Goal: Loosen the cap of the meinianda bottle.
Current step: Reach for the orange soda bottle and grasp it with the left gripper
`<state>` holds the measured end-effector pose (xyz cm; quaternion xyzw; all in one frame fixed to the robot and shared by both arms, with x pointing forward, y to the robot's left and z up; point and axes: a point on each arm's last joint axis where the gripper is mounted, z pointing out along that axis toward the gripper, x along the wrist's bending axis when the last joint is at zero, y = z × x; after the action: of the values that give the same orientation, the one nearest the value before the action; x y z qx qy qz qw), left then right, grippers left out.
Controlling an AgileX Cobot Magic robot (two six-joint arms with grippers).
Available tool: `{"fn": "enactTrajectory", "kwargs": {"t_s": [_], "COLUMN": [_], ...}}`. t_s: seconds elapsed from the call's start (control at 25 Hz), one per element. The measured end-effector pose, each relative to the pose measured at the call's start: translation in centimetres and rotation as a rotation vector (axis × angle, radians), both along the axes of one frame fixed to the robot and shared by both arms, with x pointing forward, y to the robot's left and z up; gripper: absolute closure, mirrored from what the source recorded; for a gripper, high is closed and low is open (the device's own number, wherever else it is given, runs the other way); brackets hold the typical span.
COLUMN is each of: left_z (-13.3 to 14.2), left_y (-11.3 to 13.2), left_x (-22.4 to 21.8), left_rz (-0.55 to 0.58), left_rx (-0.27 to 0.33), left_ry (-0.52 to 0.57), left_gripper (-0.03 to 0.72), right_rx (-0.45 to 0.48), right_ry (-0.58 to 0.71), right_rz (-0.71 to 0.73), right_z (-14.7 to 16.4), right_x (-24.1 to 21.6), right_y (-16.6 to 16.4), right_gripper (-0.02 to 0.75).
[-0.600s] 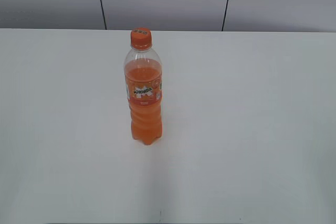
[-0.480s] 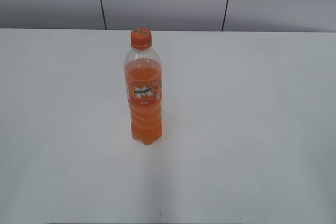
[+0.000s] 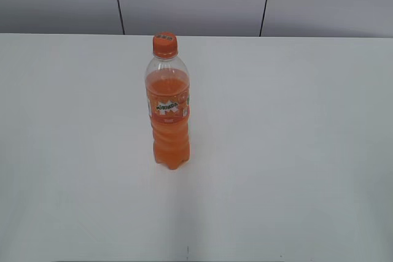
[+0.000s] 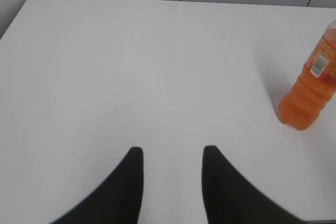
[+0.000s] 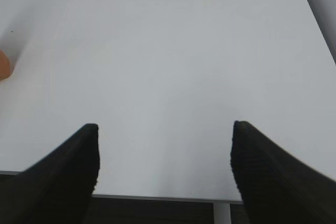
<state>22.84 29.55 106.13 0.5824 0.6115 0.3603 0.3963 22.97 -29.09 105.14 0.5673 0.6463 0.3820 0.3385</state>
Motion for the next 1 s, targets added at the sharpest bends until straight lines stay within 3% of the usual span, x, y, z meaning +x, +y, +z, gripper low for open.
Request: {"fn": "enactTrajectory", "kwargs": {"t_s": [0.28,0.6,1.0], "left_z": [0.0,0.0,0.1], "left_y": [0.0,1.1,1.2], "left_x": [0.0,0.0,0.0], "left_rz": [0.000,0.077,0.083], "left_rx": [0.000,0.121,0.130], "left_ry": [0.000,0.002,-0.003], "left_gripper": [0.447,0.447,0.449], "right_rx": [0.000,0.001,0.001], "right_ry": [0.000,0.000,0.000], "right_rz": [0.000,0.000,0.000], "right_z": [0.0,0.0,0.0], "right_x": [0.0,0.0,0.0], "right_y": [0.0,0.0,0.0], "right_gripper": [0.153,0.153,0.153]}}
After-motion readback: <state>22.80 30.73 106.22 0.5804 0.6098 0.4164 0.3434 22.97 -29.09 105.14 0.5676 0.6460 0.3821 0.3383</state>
